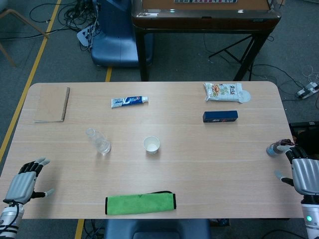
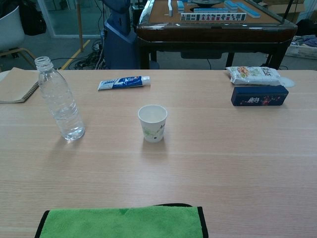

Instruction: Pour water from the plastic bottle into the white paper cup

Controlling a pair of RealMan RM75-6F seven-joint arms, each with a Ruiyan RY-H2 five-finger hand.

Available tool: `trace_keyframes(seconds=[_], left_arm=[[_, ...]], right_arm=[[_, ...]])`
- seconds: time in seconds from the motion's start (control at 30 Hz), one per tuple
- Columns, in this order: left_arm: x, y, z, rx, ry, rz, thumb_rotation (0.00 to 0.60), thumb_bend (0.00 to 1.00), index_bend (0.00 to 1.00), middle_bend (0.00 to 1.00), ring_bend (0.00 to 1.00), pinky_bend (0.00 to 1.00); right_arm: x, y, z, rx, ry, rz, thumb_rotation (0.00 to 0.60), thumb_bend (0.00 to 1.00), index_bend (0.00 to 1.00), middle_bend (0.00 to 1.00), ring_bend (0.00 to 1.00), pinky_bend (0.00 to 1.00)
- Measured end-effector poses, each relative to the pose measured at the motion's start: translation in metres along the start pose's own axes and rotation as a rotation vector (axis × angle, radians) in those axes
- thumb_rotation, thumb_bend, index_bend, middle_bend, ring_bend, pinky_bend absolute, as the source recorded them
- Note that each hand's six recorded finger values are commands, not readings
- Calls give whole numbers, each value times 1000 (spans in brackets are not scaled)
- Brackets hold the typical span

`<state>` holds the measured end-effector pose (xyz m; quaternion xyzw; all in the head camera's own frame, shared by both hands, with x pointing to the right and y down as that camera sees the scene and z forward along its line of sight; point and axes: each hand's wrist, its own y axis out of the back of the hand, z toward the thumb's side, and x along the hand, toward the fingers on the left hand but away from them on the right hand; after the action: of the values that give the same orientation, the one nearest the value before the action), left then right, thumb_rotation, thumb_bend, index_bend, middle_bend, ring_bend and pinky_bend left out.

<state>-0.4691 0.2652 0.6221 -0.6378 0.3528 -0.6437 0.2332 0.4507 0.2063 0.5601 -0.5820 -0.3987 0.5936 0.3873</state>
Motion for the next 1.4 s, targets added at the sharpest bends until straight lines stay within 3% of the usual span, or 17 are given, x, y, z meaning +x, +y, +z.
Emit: trace_keyframes(seconds=[0.6,0.77,1.03,1.4], left_arm=[[15,-12,8,-39,-8,-20,600,1,138,88,103,99],[29,-16,12,-71,-10,-29,600,0,100,88,102,112],[55,-15,24,-140,-7,-33,600,0,2,37,101,172],[93,-10,57,-245,-42,-24,600,0,0,0,101,197]], right_arm=[[-1,1,-9,-7,-18,9,600,0,311,324,255,533],[-2,2,-10,11,-23,-2,600,0,311,324,256,450],[-3,1,-11,9,-27,1,600,0,311,324,256,443],[-8,0,-15,-7,-33,16,600,0,311,324,256,443]])
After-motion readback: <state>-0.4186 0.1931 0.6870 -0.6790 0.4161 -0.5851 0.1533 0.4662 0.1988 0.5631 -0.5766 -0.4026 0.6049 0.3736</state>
